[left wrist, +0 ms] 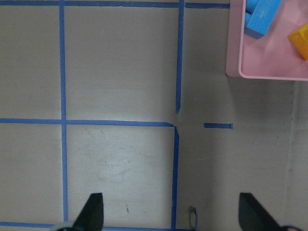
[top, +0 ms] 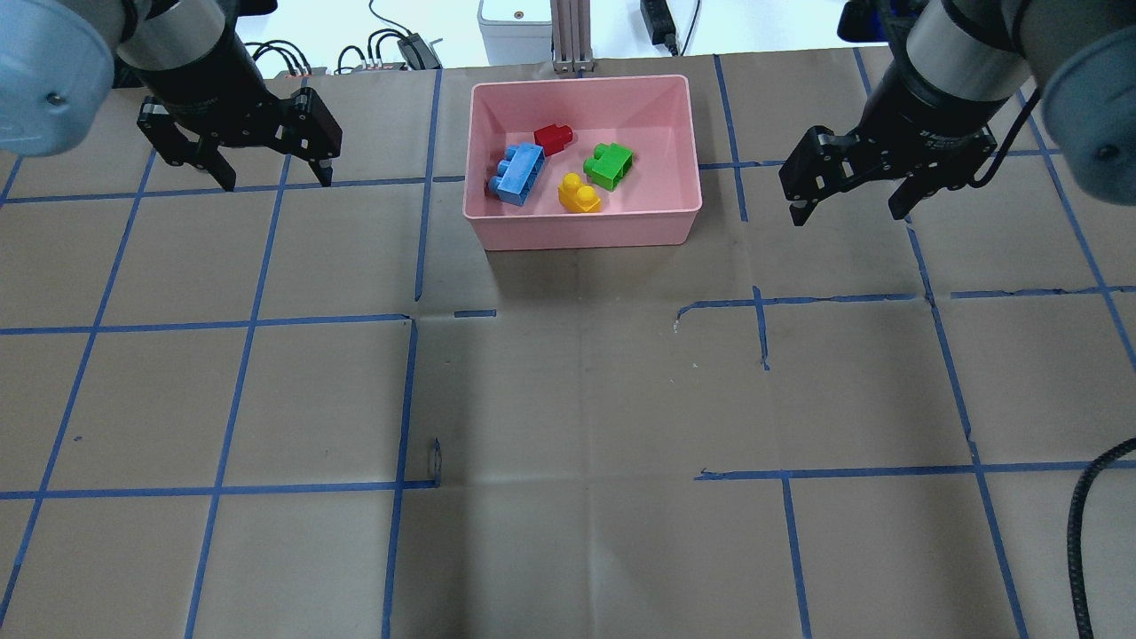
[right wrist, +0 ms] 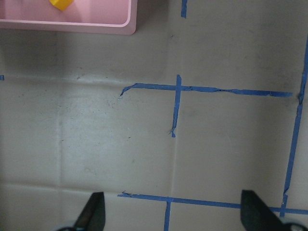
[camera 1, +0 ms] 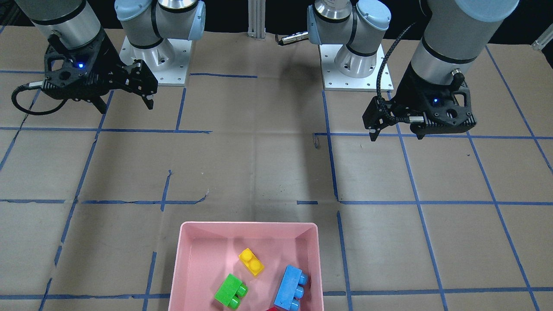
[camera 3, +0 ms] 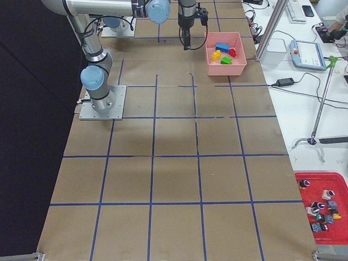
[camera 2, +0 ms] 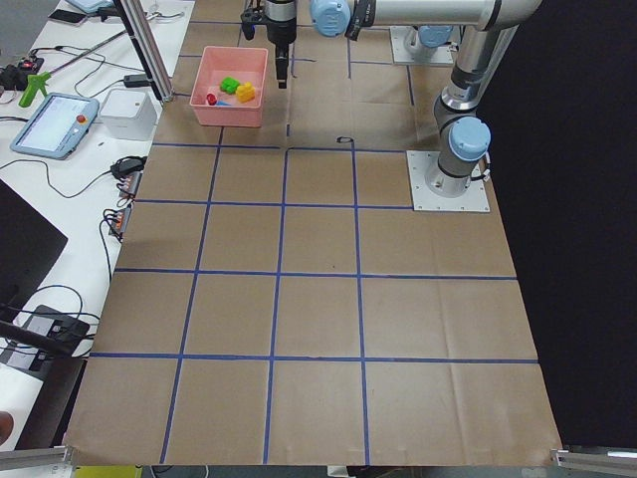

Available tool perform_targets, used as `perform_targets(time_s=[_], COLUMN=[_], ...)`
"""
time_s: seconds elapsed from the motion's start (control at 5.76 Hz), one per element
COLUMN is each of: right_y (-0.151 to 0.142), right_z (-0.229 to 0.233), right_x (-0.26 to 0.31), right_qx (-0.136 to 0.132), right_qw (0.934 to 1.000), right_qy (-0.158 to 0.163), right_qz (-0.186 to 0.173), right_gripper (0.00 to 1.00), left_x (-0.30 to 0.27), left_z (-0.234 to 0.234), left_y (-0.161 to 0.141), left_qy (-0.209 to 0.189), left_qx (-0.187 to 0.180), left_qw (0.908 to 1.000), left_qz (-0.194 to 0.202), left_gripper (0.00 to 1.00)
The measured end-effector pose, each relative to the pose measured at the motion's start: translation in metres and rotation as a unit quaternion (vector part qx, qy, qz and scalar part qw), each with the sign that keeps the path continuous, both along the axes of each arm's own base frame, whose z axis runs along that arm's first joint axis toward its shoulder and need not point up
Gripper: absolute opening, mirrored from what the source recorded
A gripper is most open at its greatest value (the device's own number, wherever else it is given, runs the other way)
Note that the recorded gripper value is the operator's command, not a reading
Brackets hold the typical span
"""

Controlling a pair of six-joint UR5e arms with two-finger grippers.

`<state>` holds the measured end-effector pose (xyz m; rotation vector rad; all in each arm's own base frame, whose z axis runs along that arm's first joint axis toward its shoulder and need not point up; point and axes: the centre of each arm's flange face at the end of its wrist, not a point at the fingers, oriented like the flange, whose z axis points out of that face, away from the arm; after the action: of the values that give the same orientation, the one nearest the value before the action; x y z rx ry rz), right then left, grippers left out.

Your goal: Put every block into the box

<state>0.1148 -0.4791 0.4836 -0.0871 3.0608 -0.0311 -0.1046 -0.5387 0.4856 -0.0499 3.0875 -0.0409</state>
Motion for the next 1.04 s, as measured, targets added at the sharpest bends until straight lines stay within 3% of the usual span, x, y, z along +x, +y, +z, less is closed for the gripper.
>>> perform_targets(time_s=[0.52,1.04], right_y=[0.016,0.02], right_z=[0.016,0.015], right_x=[0.002,0.004], right_qx=[-0.008,-0.008], right_qw=[0.9992,0.9987], right_qy=[0.002,-0.001], right_qz=[-0.039,-0.049], right_gripper=[1.0,1.0], left_x=[0.0,-0.007], left_z=[-0.003,0.0], left_y=[-0.004,-0.007], left_qy=[0.001,0.034], left_qx=[0.002,-0.016], left_qw=[1.0,0.9993], left_qz=[-0.003,-0.005], left_gripper=[1.0,1.0])
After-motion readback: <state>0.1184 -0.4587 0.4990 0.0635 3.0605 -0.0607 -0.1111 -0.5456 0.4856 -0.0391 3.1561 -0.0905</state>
